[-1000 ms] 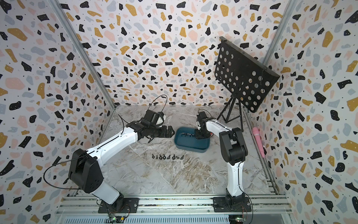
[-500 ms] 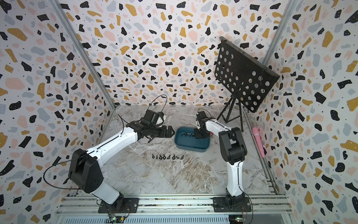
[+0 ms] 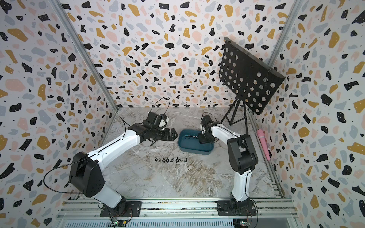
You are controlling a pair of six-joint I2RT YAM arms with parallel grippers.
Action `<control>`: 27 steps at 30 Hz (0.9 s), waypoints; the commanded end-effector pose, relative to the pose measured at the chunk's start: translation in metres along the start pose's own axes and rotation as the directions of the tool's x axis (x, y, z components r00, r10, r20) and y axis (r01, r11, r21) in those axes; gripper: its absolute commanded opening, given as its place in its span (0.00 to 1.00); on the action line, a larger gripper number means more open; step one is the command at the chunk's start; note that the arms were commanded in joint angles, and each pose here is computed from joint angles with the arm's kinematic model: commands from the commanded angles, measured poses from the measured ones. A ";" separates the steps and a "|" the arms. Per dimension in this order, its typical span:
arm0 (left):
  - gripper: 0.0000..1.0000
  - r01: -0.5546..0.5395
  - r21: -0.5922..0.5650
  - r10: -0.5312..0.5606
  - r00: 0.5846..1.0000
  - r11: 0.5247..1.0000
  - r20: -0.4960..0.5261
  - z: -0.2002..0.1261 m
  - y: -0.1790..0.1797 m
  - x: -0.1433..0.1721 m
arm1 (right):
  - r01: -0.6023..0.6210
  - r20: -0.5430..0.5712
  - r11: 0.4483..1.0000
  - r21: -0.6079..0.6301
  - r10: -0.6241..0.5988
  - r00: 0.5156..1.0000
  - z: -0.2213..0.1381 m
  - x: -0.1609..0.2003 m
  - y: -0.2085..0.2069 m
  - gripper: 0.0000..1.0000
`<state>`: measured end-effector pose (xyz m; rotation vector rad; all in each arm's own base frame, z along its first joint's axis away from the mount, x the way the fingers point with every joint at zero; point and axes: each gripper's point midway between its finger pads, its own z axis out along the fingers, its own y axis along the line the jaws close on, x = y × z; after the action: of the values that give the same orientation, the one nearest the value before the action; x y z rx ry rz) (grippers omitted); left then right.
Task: Take out the wing nut from the storage box
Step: Pick up the wing nut from the storage box, then place the wing nut at the center of the board.
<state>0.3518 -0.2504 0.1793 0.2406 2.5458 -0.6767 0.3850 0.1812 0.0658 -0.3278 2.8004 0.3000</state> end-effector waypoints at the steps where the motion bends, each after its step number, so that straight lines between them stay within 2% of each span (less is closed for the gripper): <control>1: 1.00 -0.008 0.008 0.008 1.000 1.000 0.024 -0.013 -0.001 0.000 | -0.006 0.031 1.000 -0.008 0.006 0.999 -0.036 0.011 0.014 0.00; 7: 1.00 0.008 -0.026 -0.006 0.999 1.000 0.054 -0.025 0.006 0.005 | 0.028 0.043 1.000 -0.011 -0.027 0.999 -0.063 0.044 0.037 0.00; 13: 1.00 0.079 -0.104 -0.068 0.992 0.991 0.109 -0.039 0.025 0.014 | 0.069 0.030 0.998 0.008 -0.069 0.997 -0.069 0.077 0.056 0.00; 20: 1.00 0.110 -0.155 -0.087 0.985 0.982 0.150 -0.056 0.038 0.025 | 0.093 0.000 0.996 -0.008 -0.093 0.996 -0.048 0.105 0.079 0.00; 27: 1.00 0.103 -0.160 -0.079 0.986 0.982 0.146 -0.066 0.040 0.034 | 0.101 -0.008 0.995 -0.008 -0.102 0.995 -0.020 0.108 0.089 0.00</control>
<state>0.3112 -0.1892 0.1977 0.0385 2.4739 -0.5159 0.2466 0.2332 0.0656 -0.5024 2.8142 0.2900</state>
